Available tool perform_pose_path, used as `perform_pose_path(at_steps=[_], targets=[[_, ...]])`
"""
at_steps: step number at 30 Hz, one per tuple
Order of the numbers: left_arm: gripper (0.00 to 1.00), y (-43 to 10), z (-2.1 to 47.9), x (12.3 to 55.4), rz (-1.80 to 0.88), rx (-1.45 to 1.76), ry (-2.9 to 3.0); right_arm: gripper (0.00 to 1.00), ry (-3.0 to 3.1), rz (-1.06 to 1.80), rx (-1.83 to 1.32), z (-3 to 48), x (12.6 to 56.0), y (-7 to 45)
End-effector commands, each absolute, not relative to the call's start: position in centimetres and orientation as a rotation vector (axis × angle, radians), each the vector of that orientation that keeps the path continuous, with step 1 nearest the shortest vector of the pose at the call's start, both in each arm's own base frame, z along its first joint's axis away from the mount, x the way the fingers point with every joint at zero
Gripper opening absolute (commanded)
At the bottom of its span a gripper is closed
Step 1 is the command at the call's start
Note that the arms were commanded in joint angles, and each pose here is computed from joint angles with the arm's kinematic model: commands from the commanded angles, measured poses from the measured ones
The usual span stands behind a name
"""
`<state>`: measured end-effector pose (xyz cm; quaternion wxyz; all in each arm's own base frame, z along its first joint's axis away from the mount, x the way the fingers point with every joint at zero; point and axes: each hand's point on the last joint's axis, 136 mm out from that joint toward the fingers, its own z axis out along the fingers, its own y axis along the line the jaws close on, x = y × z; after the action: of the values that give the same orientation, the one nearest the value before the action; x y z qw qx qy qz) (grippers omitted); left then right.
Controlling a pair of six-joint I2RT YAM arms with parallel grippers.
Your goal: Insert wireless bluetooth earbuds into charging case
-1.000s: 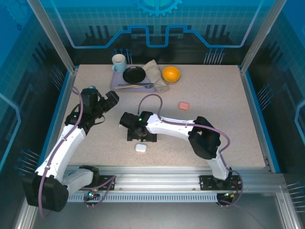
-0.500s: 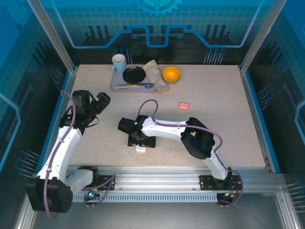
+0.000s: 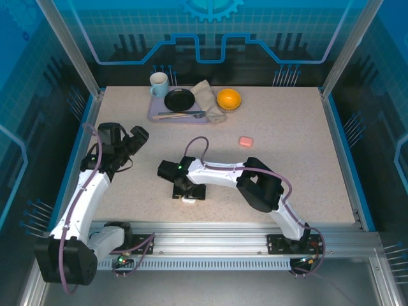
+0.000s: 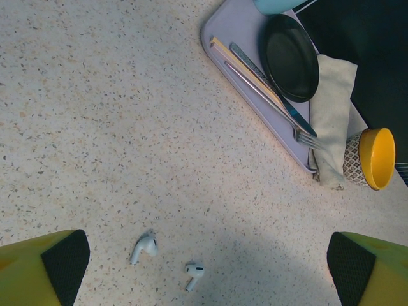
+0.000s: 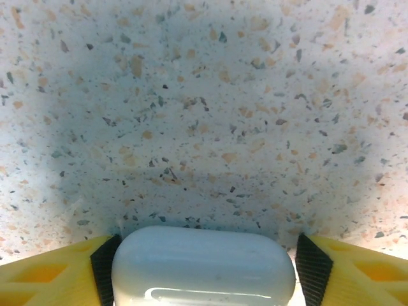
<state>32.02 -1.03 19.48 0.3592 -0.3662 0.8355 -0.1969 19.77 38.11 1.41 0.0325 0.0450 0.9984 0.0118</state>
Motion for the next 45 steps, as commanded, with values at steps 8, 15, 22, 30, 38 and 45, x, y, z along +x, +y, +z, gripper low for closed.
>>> perform_pose_path(at_steps=[8,15,22,30,38,45], targets=[[0.99,-1.5,19.2,31.9,-0.565,-0.967,2.154,0.52,3.074,0.015,0.173,0.5,19.3,37.1],[0.99,-2.5,19.6,32.1,-0.632,-0.905,2.164,0.46,3.006,0.026,0.261,2.2,21.9,33.8],[0.99,-4.6,20.2,32.7,-0.767,-0.827,2.161,0.46,2.945,-0.023,0.344,3.6,24.4,28.7],[0.99,-11.6,18.3,33.0,-0.908,-0.614,2.242,0.45,2.903,0.021,0.523,4.2,26.3,23.5],[0.99,-19.2,15.8,31.9,-1.074,-0.364,2.197,0.44,2.780,0.329,0.756,8.3,28.8,21.6],[0.99,-23.5,15.6,30.6,-1.151,-0.151,2.115,0.44,2.672,0.632,0.887,12.5,31.2,22.4]])
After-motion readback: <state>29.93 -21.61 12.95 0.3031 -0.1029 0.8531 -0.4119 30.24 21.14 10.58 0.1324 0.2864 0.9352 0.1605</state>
